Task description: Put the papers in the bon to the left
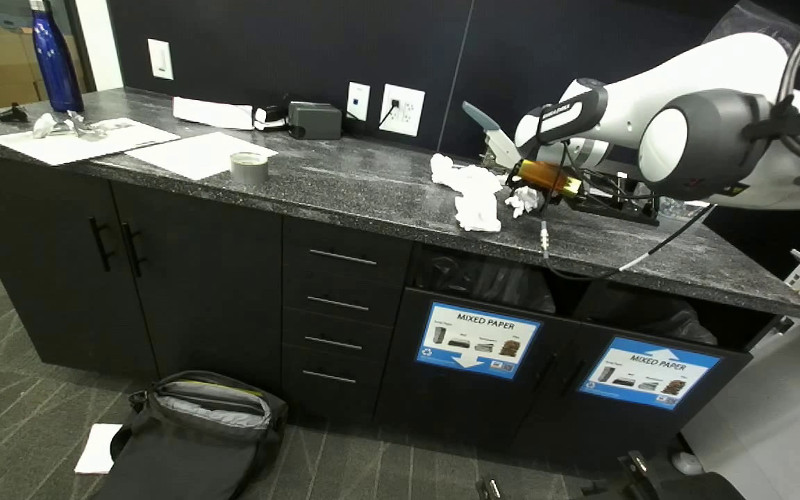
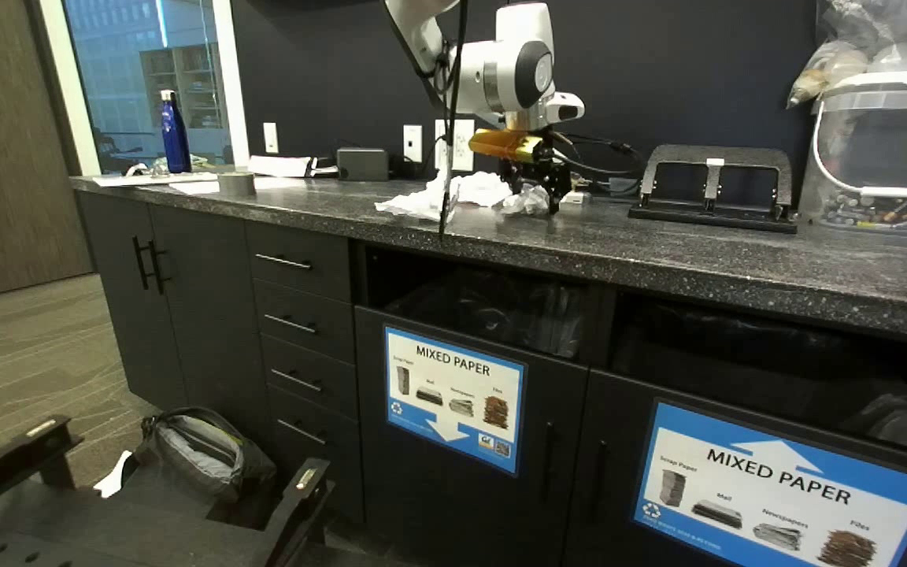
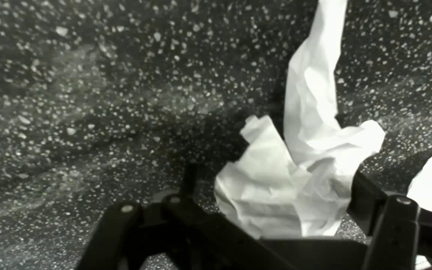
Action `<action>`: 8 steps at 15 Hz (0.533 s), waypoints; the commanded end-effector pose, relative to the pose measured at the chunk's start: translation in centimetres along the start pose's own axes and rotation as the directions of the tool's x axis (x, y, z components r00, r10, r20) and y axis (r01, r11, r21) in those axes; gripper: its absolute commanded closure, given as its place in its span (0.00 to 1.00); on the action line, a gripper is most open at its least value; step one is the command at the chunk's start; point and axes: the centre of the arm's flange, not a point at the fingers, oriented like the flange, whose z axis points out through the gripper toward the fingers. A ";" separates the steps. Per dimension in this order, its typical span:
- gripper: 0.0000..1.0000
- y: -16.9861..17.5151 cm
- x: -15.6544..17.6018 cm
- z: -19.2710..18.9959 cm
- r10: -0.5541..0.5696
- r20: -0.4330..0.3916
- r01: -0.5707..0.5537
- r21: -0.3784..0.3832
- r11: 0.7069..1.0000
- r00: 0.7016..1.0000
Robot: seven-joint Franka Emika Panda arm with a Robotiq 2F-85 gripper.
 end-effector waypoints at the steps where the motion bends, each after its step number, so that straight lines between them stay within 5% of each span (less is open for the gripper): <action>1: 0.36 -2.2 5.8 3.3 -0.024 -0.017 0.023 -0.046 0.999 1.000; 8: 0.86 -1.2 4.2 1.5 -0.119 0.093 0.132 -0.156 0.979 0.989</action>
